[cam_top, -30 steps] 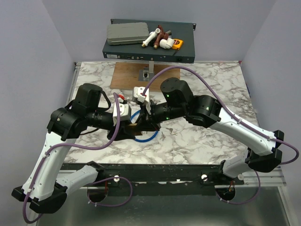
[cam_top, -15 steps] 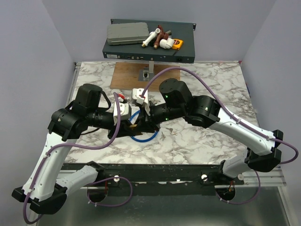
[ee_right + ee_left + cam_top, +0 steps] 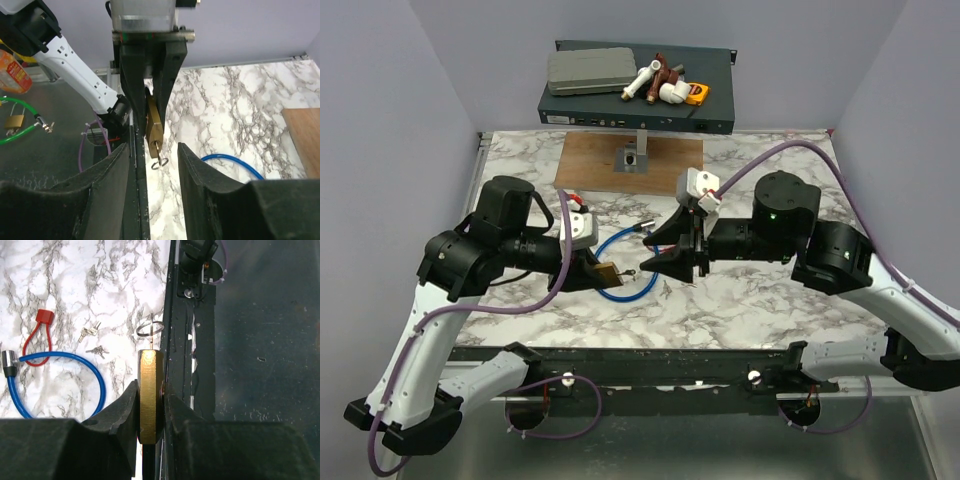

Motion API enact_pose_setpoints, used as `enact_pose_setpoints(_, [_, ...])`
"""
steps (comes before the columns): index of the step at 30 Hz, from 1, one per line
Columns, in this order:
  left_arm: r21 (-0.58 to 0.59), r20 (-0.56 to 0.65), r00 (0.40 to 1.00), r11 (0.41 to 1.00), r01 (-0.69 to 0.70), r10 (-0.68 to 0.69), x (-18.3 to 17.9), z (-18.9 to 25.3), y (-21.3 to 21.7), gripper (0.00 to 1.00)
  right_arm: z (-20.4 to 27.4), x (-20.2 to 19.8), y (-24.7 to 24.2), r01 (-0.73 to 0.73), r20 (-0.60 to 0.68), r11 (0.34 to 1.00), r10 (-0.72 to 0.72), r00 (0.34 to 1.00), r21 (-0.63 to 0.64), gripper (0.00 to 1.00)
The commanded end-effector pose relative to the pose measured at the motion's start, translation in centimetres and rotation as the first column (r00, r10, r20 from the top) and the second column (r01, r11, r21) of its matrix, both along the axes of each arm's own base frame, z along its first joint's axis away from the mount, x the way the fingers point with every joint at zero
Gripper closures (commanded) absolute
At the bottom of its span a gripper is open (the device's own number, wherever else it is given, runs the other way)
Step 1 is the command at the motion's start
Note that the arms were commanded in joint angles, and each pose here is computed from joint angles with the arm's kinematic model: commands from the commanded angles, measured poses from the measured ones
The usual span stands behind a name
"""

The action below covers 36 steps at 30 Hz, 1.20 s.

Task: Unlock with the key
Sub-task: Unlock the lock.

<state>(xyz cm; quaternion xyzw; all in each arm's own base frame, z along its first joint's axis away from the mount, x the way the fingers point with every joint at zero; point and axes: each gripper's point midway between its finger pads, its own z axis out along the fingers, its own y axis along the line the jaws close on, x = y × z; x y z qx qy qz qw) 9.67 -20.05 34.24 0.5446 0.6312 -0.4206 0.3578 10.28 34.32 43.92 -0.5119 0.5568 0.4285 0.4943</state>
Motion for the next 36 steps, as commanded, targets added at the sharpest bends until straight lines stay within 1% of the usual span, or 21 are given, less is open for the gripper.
enact_pose_setpoints(1, [-0.107, 0.054, 0.997, 0.992, 0.065, -0.059, -1.5, 3.7, -0.5, 1.00, -2.9, 0.0, 0.9, -0.011, -0.055, 0.998, 0.007, 0.998, -0.066, 0.56])
enact_pose_setpoints(7, [-0.114, 0.052, 0.996, 0.991, 0.076, -0.071, -1.9, 4.2, -0.4, 1.00, -3.7, -0.8, 1.6, -0.079, -0.068, 0.993, 0.073, 0.995, -0.093, 0.57])
enact_pose_setpoints(17, [-0.119, 0.056, 0.996, 0.990, 0.080, -0.074, -2.2, 4.4, -0.3, 1.00, -4.1, -0.9, 1.7, -0.088, -0.075, 0.991, 0.080, 0.994, -0.105, 0.61])
enact_pose_setpoints(20, [-0.124, 0.058, 0.995, 0.989, 0.085, -0.079, -2.3, 4.6, -0.3, 1.00, -4.2, -0.8, 1.7, -0.084, -0.075, 0.991, 0.076, 0.994, -0.108, 0.60])
enact_pose_setpoints(25, [-0.131, 0.067, 0.994, 0.987, 0.093, -0.085, -2.5, 4.9, -0.3, 1.00, -4.9, -0.4, 1.7, -0.066, -0.080, 0.990, 0.056, 0.995, -0.127, 0.55])
enact_pose_setpoints(29, [-0.131, 0.072, 0.993, 0.987, 0.097, -0.088, -2.6, 5.0, -0.3, 1.00, -5.0, -0.3, 1.8, -0.066, -0.089, 0.990, 0.055, 0.995, -0.128, 0.54])
enact_pose_setpoints(30, [-0.130, 0.074, 0.993, 0.987, 0.098, -0.089, -2.6, 5.0, -0.3, 1.00, -5.0, -0.3, 1.7, -0.066, -0.090, 0.990, 0.054, 0.994, -0.128, 0.56])
enact_pose_setpoints(33, [-0.130, 0.079, 0.993, 0.987, 0.098, -0.088, -2.6, 5.0, -0.3, 1.00, -4.9, -0.4, 1.8, -0.075, -0.095, 0.989, 0.063, 0.993, -0.128, 0.65])
enact_pose_setpoints(36, [-0.131, 0.084, 0.993, 0.987, 0.096, -0.085, -2.5, 5.1, -0.3, 1.00, -5.1, -0.5, 1.9, -0.083, -0.100, 0.988, 0.070, 0.993, -0.133, 0.78])
